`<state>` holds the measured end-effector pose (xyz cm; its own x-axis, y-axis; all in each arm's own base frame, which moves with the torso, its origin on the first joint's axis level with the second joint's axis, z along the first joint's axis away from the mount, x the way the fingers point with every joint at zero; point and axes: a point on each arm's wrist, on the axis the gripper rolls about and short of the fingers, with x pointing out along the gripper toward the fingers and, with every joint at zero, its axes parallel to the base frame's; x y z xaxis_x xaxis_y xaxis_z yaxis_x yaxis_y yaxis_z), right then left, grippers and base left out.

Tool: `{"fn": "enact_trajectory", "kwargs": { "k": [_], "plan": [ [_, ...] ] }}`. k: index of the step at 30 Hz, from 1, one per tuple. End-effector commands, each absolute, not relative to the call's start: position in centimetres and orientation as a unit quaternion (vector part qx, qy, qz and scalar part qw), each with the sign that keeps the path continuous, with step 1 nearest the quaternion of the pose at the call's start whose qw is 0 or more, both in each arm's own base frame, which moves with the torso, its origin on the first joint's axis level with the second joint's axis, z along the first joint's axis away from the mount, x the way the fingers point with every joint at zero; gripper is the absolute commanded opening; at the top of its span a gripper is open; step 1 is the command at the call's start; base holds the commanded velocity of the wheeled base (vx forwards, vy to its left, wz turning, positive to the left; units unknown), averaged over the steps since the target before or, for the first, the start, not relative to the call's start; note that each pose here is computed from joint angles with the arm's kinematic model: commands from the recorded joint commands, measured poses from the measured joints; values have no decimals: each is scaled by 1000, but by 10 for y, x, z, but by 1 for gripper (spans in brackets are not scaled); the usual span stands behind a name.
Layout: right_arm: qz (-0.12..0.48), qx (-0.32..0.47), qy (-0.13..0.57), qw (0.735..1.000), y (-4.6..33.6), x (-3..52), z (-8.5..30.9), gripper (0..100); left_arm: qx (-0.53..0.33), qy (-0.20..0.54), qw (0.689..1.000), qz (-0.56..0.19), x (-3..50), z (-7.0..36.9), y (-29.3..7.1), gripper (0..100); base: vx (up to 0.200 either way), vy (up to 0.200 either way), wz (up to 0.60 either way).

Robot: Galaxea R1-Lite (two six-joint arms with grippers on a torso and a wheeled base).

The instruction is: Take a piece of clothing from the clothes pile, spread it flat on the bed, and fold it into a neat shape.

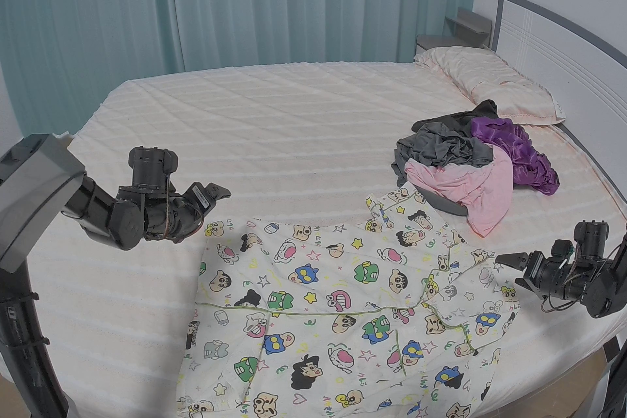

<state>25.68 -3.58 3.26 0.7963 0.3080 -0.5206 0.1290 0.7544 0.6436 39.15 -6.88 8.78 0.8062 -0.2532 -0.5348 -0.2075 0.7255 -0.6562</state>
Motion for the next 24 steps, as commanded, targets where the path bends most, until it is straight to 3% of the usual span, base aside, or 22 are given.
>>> {"fn": "enact_trajectory", "kwargs": {
  "k": [1, 24],
  "plan": [
    [73, 344, 316, 881, -21, 246, 42, 100, -367, 331, 869, 14, 438, 42, -60, 100, 0, 0, 0],
    [83, 342, 330, 876, -13, 237, 40, 100, -335, 328, 883, 29, 449, 37, -58, 100, 0, 0, 0]
  ]
}}
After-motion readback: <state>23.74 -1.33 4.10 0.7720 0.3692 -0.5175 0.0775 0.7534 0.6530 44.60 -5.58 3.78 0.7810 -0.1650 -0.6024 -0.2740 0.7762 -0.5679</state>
